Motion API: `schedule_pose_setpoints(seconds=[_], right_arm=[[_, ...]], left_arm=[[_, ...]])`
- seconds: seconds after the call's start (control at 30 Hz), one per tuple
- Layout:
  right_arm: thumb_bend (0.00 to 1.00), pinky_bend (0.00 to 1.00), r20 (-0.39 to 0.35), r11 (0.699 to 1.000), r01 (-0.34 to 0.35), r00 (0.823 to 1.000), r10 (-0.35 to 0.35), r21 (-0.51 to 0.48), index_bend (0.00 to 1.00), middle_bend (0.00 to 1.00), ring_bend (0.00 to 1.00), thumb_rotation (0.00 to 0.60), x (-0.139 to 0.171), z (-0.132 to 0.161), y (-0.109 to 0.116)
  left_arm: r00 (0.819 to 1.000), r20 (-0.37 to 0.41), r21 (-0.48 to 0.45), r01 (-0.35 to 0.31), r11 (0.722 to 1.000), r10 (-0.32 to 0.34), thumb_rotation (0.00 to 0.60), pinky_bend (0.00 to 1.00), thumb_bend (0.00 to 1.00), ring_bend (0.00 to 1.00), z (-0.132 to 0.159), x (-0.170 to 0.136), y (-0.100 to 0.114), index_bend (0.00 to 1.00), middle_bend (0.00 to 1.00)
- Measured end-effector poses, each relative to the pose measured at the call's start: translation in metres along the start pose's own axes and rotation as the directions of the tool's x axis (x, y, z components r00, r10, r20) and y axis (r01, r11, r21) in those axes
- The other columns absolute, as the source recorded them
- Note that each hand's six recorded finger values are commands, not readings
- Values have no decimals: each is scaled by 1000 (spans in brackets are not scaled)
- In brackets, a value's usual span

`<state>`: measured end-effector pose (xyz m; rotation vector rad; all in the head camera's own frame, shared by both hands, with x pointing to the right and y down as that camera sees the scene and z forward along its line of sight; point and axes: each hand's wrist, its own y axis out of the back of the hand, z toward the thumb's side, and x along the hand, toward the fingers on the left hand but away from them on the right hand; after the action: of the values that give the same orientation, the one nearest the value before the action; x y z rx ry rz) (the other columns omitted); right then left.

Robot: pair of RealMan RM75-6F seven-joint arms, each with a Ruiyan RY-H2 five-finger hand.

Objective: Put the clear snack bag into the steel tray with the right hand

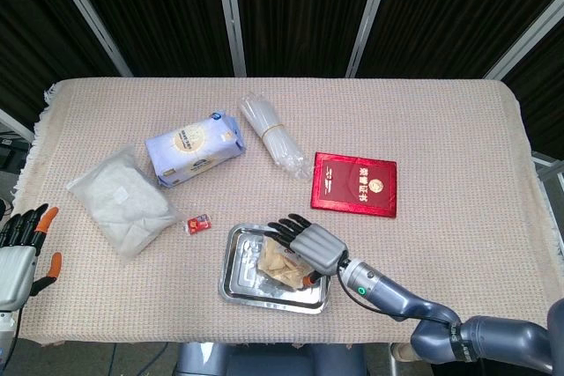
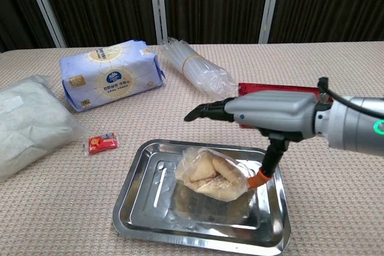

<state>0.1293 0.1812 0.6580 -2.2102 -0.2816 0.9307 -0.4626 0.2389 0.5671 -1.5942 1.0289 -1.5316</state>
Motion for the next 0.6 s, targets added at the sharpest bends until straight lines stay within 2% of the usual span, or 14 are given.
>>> schedule_pose_setpoints(seconds=[0.17,0.27,0.4,0.53,0.6], right_arm=[[114,0,90,998,63,994,-65,29,0,0,0,600,35,-29,23],[113,0,178,994,91,979,-100,57,0,0,0,600,70,-55,35],[113,0,281,989,116,950,-137,87,0,0,0,600,113,-78,40],[113,0,348,986,137,923,-161,93,0,0,0,600,136,-90,35],[114,0,388,983,155,903,-182,102,0,0,0,600,147,-97,33]], left_arm=[[1000,11,-2,-7,1000,7,600,0,524,0,3,1,1,0,0],[1000,23,-4,-11,1000,12,600,0,527,0,7,2,3,0,0],[999,26,-7,-18,1000,19,600,0,525,0,9,2,4,0,0],[999,26,-8,-23,1000,23,600,0,526,0,9,1,6,0,0],[999,30,-6,-24,1000,24,600,0,526,0,10,0,7,0,0]])
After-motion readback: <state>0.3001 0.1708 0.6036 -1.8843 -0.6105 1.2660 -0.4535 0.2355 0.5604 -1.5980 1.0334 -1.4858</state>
